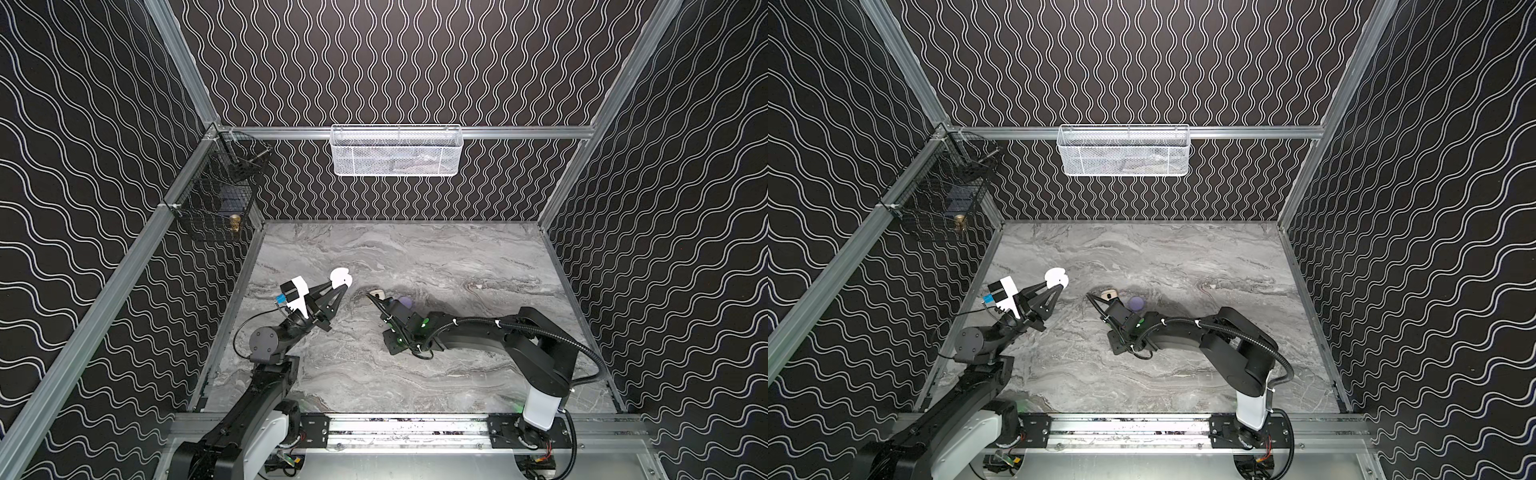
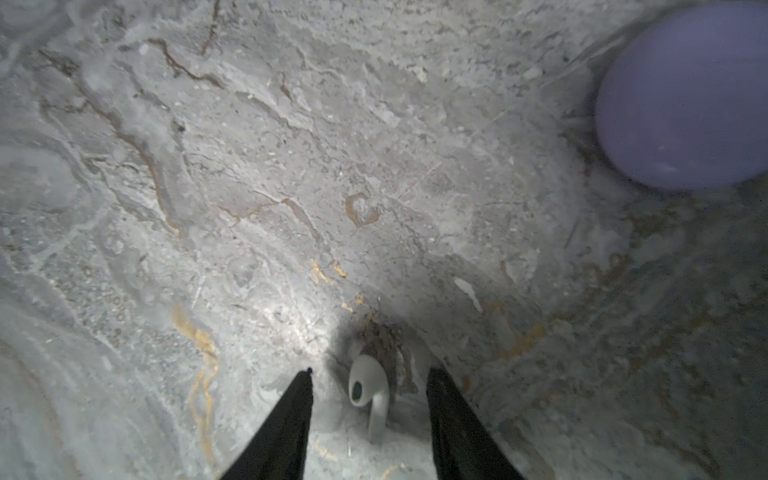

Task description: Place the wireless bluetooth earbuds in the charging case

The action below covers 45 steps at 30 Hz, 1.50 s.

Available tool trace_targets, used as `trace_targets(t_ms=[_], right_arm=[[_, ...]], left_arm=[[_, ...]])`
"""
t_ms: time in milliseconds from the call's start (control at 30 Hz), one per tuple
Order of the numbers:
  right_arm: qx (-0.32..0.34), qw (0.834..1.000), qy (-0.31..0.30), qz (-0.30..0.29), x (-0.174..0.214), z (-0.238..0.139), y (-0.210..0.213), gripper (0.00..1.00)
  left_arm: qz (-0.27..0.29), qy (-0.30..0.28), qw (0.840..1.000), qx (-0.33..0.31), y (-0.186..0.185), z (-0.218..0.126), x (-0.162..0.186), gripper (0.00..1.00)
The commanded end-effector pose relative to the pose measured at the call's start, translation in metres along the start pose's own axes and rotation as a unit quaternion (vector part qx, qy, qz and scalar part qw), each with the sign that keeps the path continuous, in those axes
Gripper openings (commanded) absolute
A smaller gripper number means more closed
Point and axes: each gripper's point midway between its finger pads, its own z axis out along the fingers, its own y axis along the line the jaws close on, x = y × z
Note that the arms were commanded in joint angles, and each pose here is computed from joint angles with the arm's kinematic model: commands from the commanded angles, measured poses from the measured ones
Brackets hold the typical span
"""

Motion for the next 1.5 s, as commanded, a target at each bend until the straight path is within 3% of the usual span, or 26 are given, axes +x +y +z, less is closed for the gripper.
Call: trace_targets(t_ms=[0, 400, 633, 1000, 1100, 1233, 1467], right_arm=[[0.019, 1.0, 0.009, -0.004, 0.003, -0.001, -0.005, 0.45], [0.04, 0.999, 0.022, -0.015, 0.01, 0.006, -0.003, 0.39], [0.047, 0.999, 0.024, -0.015, 0.014, 0.006, -0.004, 0.24], [0.037, 0.999, 0.006, -0.006, 0.01, 0.0, 0.001, 0.15], [0.037, 0.999, -0.029, 0.003, -0.007, -0.022, 0.001, 0.14], [0.043, 0.993, -0.114, 0.005, -0.046, -0.084, 0.005, 0.14], [0.008, 0.952, -0.305, -0.04, -0.107, -0.226, 0.066, 0.13]], left_arm=[[0.014, -0.007, 1.0, 0.006, -0.003, 0.0, -0.005, 0.0], [0.012, -0.008, 1.0, 0.007, -0.004, -0.001, -0.006, 0.0], [0.014, -0.008, 1.0, 0.006, -0.005, -0.001, -0.007, 0.0], [0.016, -0.009, 1.0, 0.009, -0.006, -0.001, -0.007, 0.0], [0.019, -0.011, 1.0, 0.018, -0.009, -0.002, -0.008, 0.0], [0.027, -0.018, 0.999, 0.037, -0.017, -0.002, -0.011, 0.0], [0.03, -0.028, 0.997, 0.068, -0.029, -0.001, -0.014, 0.0]])
